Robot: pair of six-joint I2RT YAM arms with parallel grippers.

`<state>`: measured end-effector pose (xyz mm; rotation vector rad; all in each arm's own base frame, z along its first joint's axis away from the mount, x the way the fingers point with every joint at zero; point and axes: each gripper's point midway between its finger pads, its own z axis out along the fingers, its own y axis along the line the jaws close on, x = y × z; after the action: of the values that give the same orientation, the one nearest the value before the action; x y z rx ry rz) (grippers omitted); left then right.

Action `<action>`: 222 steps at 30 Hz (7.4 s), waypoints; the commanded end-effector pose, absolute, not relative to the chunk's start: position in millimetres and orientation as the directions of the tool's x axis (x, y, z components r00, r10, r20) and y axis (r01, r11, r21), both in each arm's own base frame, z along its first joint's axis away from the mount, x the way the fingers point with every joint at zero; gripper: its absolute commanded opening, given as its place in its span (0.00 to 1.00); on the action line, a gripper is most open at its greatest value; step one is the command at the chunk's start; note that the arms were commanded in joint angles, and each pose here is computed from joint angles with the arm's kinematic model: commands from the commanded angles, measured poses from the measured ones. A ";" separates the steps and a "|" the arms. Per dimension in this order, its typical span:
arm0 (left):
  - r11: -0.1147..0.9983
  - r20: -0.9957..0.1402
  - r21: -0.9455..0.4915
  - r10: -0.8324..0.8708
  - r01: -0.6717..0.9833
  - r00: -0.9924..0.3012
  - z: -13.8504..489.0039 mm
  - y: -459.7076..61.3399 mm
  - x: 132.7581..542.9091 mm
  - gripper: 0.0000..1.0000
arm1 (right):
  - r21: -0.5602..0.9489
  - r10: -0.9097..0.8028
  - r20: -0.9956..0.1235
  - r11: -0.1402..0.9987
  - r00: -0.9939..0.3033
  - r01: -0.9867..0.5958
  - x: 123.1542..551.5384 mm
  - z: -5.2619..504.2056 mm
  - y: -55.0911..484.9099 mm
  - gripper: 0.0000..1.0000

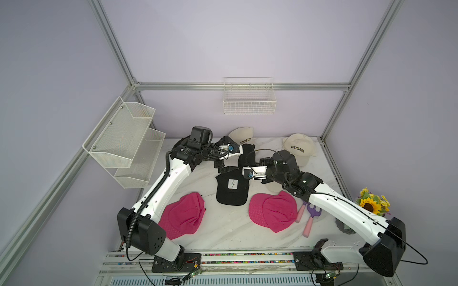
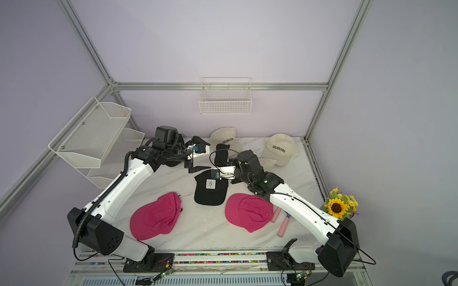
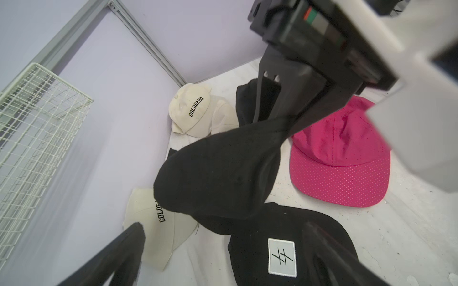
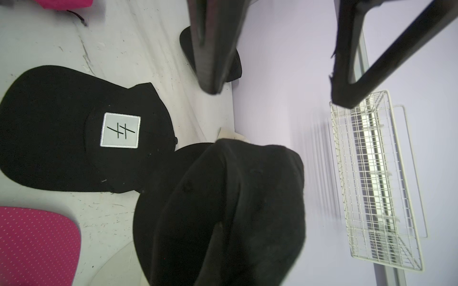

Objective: Stack the baseball caps by color
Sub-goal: Place the baseball cap on the baseball cap, then move the baseball cap to the baseball cap.

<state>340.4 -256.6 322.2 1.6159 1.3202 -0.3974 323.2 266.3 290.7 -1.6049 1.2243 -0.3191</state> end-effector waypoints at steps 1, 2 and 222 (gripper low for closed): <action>-0.031 -0.725 0.484 0.546 0.874 0.421 324.4 -267.6 324.0 0.99 | -0.868 -0.799 -0.343 0.069 0.494 -0.491 316.1 312.2 273.2 0.00; -0.043 -0.719 0.484 0.550 0.874 0.425 322.0 -269.9 323.4 0.99 | -0.868 -0.797 -0.341 0.064 0.499 -0.492 315.3 311.8 275.8 0.00; 0.787 -0.572 -0.554 -0.122 0.272 -0.811 134.1 -225.1 471.3 1.00 | -0.739 -0.757 -0.535 0.207 0.374 -0.641 252.6 86.0 352.2 0.29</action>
<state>461.2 -211.3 109.4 0.0874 2.4470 -0.7929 243.0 344.2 65.3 -1.5994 1.3275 -0.1303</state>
